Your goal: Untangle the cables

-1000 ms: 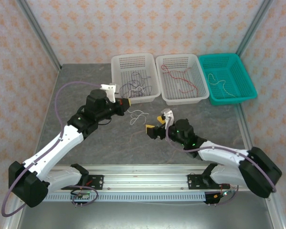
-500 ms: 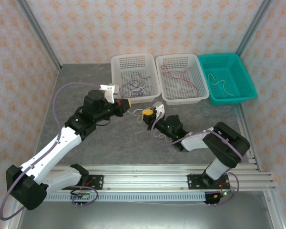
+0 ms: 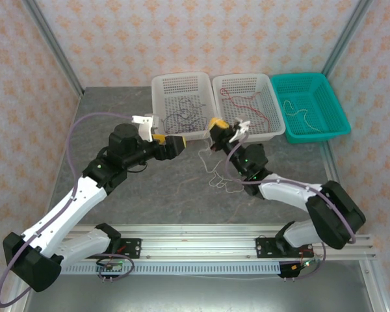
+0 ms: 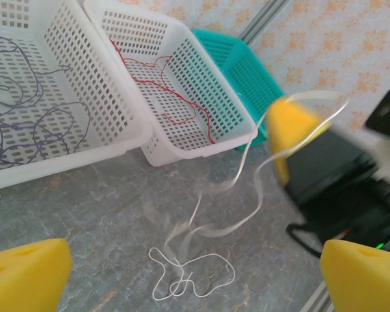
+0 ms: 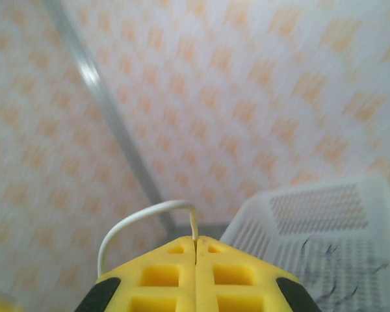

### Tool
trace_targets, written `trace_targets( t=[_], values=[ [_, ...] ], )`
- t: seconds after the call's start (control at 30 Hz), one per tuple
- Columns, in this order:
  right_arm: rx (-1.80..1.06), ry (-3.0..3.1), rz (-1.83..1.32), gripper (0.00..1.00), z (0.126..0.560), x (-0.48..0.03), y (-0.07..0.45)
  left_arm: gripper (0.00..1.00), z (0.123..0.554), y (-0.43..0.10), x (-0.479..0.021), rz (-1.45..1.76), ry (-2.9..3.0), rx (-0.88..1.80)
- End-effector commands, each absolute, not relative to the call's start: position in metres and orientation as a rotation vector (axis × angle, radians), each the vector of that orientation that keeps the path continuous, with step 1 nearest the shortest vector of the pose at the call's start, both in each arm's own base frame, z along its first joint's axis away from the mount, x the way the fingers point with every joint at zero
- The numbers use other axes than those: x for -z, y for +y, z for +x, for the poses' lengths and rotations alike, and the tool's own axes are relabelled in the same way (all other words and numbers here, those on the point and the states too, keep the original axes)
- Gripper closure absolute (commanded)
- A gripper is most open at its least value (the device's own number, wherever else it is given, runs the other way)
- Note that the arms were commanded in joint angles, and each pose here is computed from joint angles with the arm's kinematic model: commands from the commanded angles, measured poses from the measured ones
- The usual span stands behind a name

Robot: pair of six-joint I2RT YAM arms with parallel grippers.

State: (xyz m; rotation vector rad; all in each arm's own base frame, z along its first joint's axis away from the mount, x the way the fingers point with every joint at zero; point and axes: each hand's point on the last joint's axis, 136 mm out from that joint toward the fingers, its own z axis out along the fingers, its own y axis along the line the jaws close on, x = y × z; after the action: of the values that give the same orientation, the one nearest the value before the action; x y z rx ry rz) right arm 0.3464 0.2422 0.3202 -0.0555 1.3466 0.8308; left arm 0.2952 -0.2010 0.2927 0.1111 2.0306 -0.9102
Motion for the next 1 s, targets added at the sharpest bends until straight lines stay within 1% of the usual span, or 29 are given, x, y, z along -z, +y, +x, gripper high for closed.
trace_targets(
  t=[0.0, 0.1, 0.17, 0.27, 0.37, 0.5, 0.6, 0.73, 0.87, 0.97],
  values=[
    [-0.653, 1.316, 0.200, 1.00, 0.369, -0.345, 0.191, 0.01, 0.292, -0.201, -0.310, 0.135, 1.984, 0.917],
    [-0.572, 1.218, 0.417, 1.00, 0.381, -0.358, 0.137, 0.01, 0.291, -0.200, -0.306, 0.131, 1.992, 0.919],
    [-0.478, 1.172, 0.484, 1.00, 0.390, -0.368, 0.109, 0.01, 0.290, -0.200, -0.303, 0.127, 1.996, 0.920],
    [-0.250, 1.141, 0.415, 1.00, 0.404, -0.385, 0.087, 0.01, 0.291, -0.201, -0.299, 0.128, 2.008, 0.921],
    [-0.077, 1.078, 0.262, 1.00, 0.410, -0.391, 0.076, 0.01, 0.291, -0.203, -0.297, 0.133, 2.019, 0.924],
    [0.240, 1.070, -0.058, 1.00, 0.425, -0.376, 0.083, 0.01, 0.292, -0.204, -0.293, 0.127, 2.022, 0.930],
    [0.456, 1.076, -0.175, 1.00, 0.437, -0.363, 0.071, 0.01, 0.294, -0.207, -0.287, 0.132, 2.032, 0.937],
    [0.696, 1.126, -0.269, 1.00, 0.459, -0.349, 0.043, 0.01, 0.301, -0.214, -0.279, 0.129, 2.047, 0.956],
    [0.839, 1.199, -0.153, 1.00, 0.467, -0.343, -0.018, 0.01, 0.305, -0.221, -0.270, 0.124, 2.070, 0.992],
    [0.899, 1.266, -0.088, 1.00, 0.473, -0.330, -0.050, 0.01, 0.306, -0.224, -0.266, 0.114, 2.069, 1.007]
  ],
)
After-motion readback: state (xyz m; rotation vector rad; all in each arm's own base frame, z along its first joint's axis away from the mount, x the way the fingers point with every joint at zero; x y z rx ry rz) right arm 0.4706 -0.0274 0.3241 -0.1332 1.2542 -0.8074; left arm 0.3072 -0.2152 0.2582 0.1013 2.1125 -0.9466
